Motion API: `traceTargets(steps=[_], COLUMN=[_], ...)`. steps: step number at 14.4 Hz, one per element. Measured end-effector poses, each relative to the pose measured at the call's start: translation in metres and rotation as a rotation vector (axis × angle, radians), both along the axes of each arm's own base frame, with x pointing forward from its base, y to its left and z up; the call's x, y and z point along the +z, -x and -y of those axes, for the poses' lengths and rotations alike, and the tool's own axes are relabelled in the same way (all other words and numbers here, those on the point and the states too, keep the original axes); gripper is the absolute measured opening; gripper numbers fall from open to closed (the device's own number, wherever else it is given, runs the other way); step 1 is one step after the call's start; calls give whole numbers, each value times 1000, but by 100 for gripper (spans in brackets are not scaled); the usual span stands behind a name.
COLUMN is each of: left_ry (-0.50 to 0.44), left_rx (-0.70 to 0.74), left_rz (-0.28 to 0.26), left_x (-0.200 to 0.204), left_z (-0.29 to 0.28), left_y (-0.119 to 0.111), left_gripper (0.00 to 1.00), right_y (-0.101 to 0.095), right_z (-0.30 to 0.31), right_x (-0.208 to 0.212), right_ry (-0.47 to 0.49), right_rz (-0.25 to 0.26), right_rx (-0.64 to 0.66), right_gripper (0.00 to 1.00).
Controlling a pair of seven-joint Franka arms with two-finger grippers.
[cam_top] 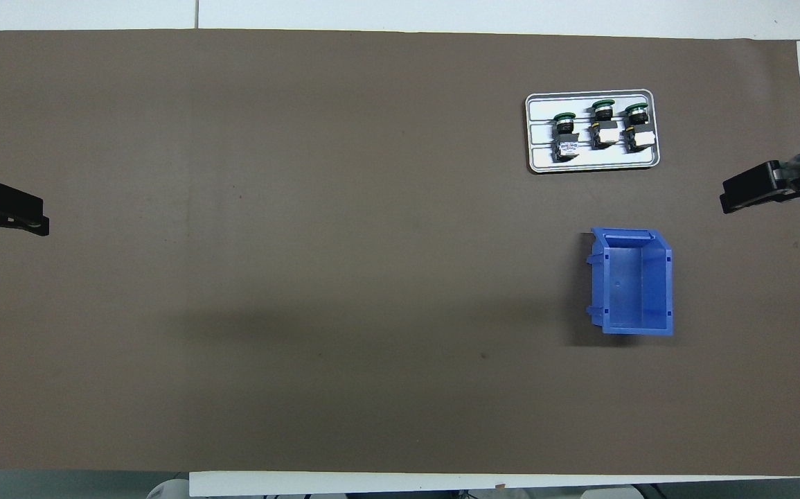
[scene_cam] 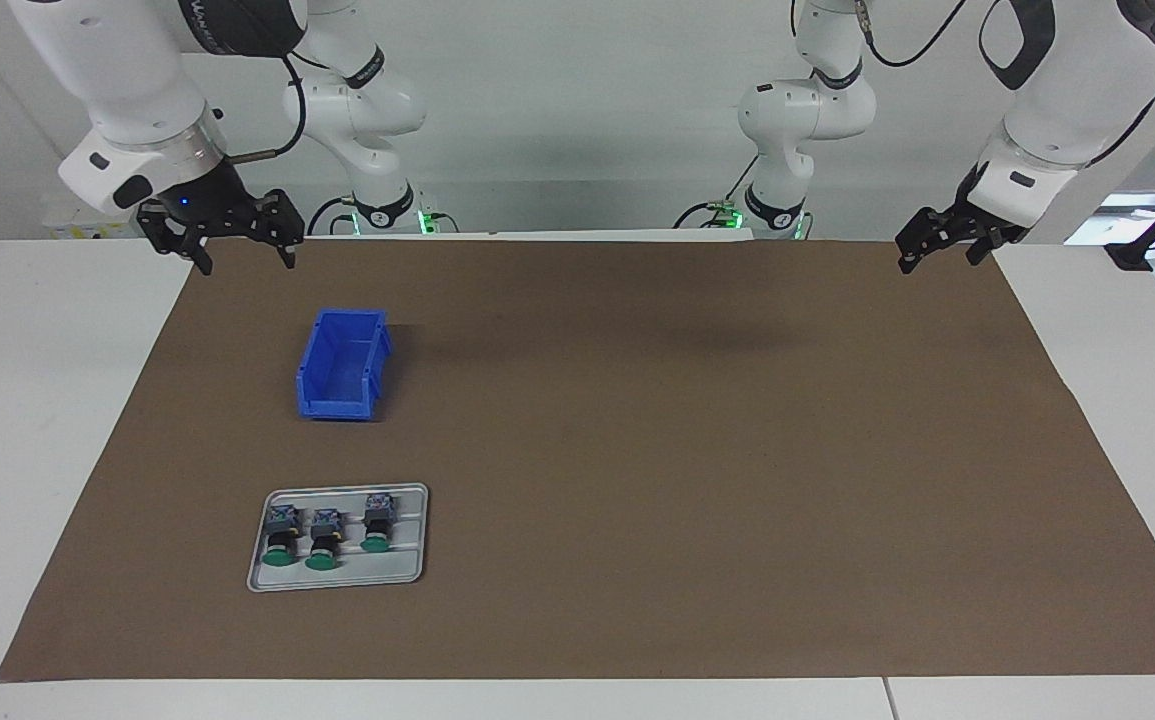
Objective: Place and press button with both arms
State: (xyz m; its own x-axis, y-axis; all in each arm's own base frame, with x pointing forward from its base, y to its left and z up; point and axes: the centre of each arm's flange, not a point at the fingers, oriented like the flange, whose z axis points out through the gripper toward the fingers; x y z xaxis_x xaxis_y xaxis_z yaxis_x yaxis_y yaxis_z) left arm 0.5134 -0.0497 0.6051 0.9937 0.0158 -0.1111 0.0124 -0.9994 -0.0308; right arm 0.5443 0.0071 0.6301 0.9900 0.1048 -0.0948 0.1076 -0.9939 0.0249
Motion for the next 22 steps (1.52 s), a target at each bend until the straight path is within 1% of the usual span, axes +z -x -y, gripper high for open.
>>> traceTargets(steps=[15,16,17,19,20,21,22], left_ry=[0,0,0,0,0,0,0], left_rx=[-5,-5,-5,-4,-3,-2,-1], left_rz=[0,0,0,-1,-1,-1,-2], left_x=[0,0,0,0,0,0,0], left_z=[3,3,3,2,2,1,1], left_y=[0,0,0,0,0,0,0], left_gripper=[100,100,100,100,100,100,100], right_y=[1,2,1,-5,-12,-23,-37], right_z=[-1,-3,-8,-29,-42,-55,-68], right_x=[-2,-2,-2,-3,-10,-21,-36], right_ry=[-1,-5,-15,-26,-28,-31,-36], right_rz=[-6,-13,-7,31,42,51,61], right_rx=[2,12,29,54,49,40,28], right_gripper=[100,100,100,100,100,100,100])
